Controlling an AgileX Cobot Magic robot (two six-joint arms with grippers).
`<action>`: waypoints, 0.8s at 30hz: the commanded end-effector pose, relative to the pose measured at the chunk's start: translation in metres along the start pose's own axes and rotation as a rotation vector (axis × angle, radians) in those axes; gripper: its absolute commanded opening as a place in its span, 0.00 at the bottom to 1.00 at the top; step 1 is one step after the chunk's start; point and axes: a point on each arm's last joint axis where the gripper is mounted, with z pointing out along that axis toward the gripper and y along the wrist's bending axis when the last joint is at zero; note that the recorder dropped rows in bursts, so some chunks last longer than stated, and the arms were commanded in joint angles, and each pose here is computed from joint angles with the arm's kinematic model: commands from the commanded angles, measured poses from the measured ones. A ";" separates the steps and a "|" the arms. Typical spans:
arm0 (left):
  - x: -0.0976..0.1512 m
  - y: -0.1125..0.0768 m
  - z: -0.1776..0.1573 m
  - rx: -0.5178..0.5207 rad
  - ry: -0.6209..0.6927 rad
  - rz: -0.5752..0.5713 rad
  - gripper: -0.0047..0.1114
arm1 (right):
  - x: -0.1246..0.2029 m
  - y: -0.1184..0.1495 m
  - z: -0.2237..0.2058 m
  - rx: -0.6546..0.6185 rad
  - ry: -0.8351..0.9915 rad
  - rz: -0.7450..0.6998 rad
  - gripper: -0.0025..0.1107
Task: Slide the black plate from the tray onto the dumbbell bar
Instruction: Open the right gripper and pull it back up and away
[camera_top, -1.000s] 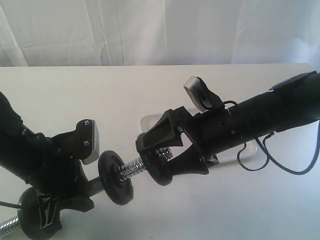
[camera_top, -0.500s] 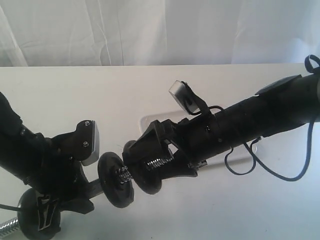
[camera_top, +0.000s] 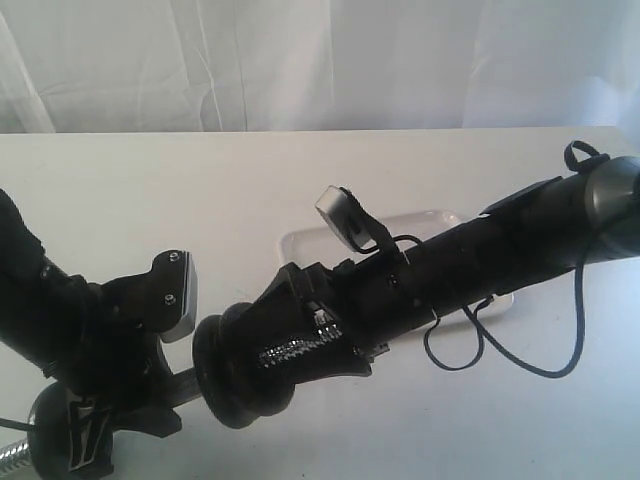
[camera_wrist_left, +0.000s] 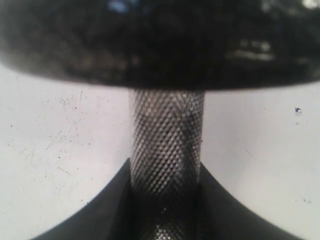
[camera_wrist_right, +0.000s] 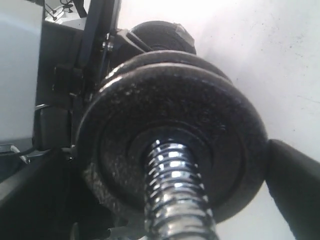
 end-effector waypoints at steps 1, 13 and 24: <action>-0.021 0.005 -0.017 -0.057 -0.152 -0.110 0.04 | 0.003 0.009 0.000 -0.076 0.038 -0.025 0.95; -0.021 0.004 -0.017 -0.055 -0.152 -0.110 0.04 | -0.017 -0.009 -0.042 -0.016 -0.066 0.000 0.95; -0.021 0.004 -0.017 -0.051 -0.151 -0.110 0.04 | -0.017 -0.030 -0.078 0.065 -0.091 0.188 0.95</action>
